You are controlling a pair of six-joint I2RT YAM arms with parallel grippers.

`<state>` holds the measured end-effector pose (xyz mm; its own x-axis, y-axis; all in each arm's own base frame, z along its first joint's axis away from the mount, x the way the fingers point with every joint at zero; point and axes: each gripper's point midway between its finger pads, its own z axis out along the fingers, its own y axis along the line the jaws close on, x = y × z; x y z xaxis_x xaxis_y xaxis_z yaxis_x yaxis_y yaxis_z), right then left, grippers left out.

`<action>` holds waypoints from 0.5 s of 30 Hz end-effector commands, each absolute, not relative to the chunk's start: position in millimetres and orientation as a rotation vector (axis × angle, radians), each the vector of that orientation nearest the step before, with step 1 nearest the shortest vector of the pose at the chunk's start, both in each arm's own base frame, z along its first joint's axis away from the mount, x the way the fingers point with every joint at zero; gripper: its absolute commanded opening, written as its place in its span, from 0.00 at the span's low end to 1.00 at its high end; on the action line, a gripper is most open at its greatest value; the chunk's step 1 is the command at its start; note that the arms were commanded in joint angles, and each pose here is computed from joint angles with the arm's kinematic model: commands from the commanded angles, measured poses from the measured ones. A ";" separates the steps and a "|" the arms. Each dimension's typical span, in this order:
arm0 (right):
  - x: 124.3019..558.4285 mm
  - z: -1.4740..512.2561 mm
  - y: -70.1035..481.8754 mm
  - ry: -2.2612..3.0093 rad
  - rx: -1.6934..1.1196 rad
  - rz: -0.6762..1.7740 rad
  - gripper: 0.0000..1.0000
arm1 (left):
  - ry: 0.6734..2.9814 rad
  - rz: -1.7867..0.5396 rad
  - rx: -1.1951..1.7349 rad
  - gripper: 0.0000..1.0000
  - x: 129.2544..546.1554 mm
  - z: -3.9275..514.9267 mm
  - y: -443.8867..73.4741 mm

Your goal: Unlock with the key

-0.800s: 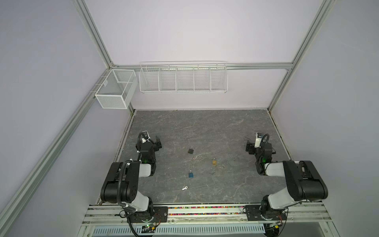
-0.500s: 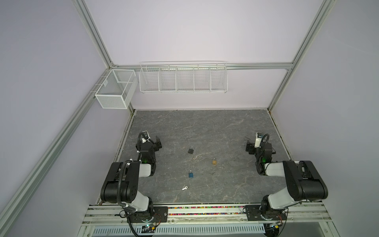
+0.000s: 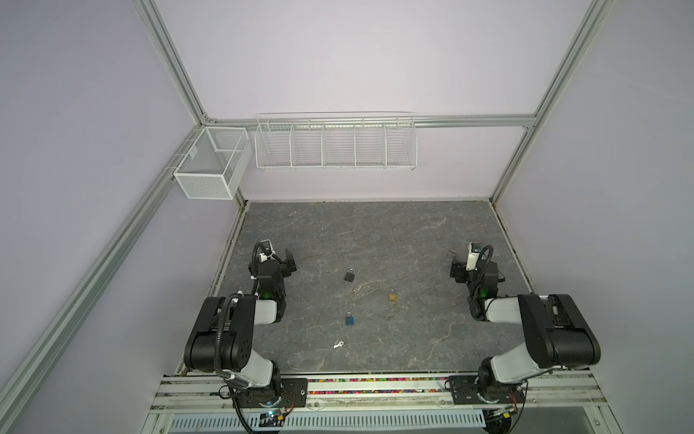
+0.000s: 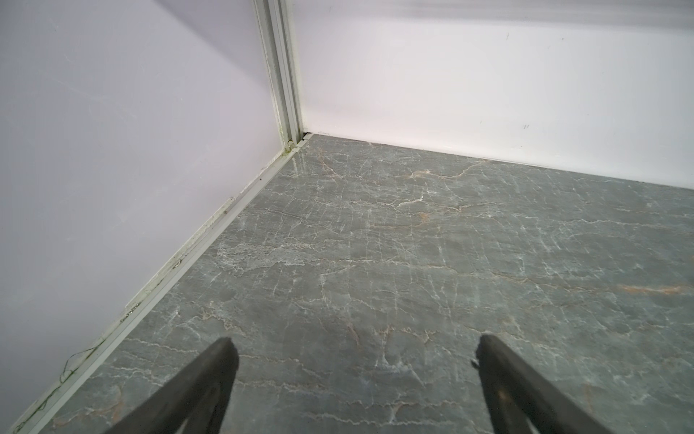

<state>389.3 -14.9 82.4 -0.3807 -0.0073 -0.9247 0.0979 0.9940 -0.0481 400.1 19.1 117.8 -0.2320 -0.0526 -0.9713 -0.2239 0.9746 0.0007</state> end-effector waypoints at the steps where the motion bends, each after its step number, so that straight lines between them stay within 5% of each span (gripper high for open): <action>1: 394.4 94.0 -12.4 1.920 0.039 -0.113 0.88 | 1.802 0.172 -0.191 0.99 402.0 118.2 20.6; 15: 392.2 99.9 -13.1 1.911 0.048 -0.114 0.88 | 1.786 0.161 -0.185 0.99 398.3 126.4 19.3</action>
